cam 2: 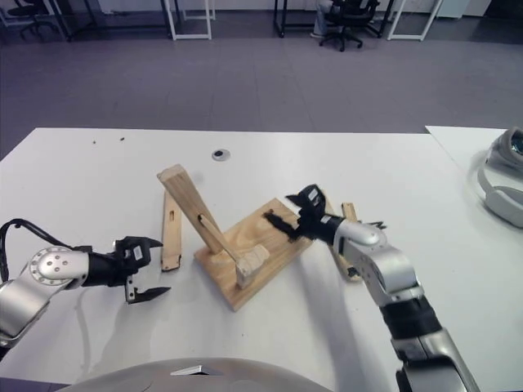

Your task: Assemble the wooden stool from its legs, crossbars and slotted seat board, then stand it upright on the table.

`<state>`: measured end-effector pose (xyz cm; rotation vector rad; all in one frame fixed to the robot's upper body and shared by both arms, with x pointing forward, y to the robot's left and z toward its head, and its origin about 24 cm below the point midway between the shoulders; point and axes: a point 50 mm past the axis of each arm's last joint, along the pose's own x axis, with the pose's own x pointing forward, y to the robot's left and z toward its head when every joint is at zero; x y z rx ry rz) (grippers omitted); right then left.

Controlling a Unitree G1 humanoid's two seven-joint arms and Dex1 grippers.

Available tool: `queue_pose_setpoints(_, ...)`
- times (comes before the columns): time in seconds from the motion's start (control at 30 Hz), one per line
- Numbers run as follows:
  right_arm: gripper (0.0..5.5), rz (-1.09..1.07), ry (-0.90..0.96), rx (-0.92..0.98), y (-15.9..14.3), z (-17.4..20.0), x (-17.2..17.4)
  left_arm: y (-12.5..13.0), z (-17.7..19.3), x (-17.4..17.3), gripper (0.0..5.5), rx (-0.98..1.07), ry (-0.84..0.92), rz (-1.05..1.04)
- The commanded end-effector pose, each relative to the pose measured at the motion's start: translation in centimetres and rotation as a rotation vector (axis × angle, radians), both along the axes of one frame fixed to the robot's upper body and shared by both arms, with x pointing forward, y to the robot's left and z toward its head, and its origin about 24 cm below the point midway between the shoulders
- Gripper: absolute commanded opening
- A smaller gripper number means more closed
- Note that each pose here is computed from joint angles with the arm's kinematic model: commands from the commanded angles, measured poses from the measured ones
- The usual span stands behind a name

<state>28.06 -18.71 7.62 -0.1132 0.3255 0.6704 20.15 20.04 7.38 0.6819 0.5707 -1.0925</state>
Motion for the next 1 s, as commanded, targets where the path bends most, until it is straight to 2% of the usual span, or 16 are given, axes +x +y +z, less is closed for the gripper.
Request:
queue_pose_setpoints(0.03, 4.23, -0.047, -0.031, -0.271, -1.7, -1.8, 5.1, -2.9, -1.0, 0.7, 5.40, 0.012, -0.067, -0.086)
queue_pose_setpoints(0.13, 4.23, 0.095, 0.012, -0.382, -1.6, -3.3, 5.6, -2.9, -1.1, 0.6, 5.40, 0.063, -0.085, -0.095)
queue_pose_setpoints(0.23, 4.23, 0.216, 0.042, -0.409, -2.5, -4.0, 4.7, -2.9, -0.3, 0.8, 5.40, 0.085, -0.116, -0.096)
queue_pose_setpoints(0.4, 4.23, 0.348, 0.035, -0.461, -3.1, -4.1, 3.5, -4.9, -1.3, 1.7, 5.40, 0.033, -0.129, -0.051)
queue_pose_setpoints(0.47, 4.23, 0.387, 0.040, -0.470, -3.1, -4.2, 2.9, -5.3, -1.6, 3.1, 5.40, 0.014, -0.163, 0.010)
queue_pose_setpoints(0.6, 4.23, 0.459, 0.073, -0.441, -3.5, -4.0, 0.4, -5.9, 0.3, 8.6, 5.40, -0.134, -0.242, 0.257)
queue_pose_setpoints(0.7, 4.23, 0.443, 0.063, -0.434, -3.7, -3.2, -0.5, -5.4, 0.1, 11.6, 5.40, -0.189, -0.205, 0.379)
queue_pose_setpoints(0.83, 4.23, 0.311, 0.001, -0.479, -5.1, -1.0, 0.0, -2.9, -0.7, 12.8, 5.40, -0.182, -0.172, 0.423)
queue_pose_setpoints(0.93, 4.23, 0.171, -0.087, -0.438, -5.3, 1.0, 2.1, 1.2, 1.1, 12.3, 5.40, -0.161, -0.242, 0.448)
queue_pose_setpoints(1.0, 4.23, 0.119, -0.119, -0.416, -4.7, 1.0, 3.2, 2.5, 2.4, 11.7, 5.40, -0.164, -0.278, 0.440)
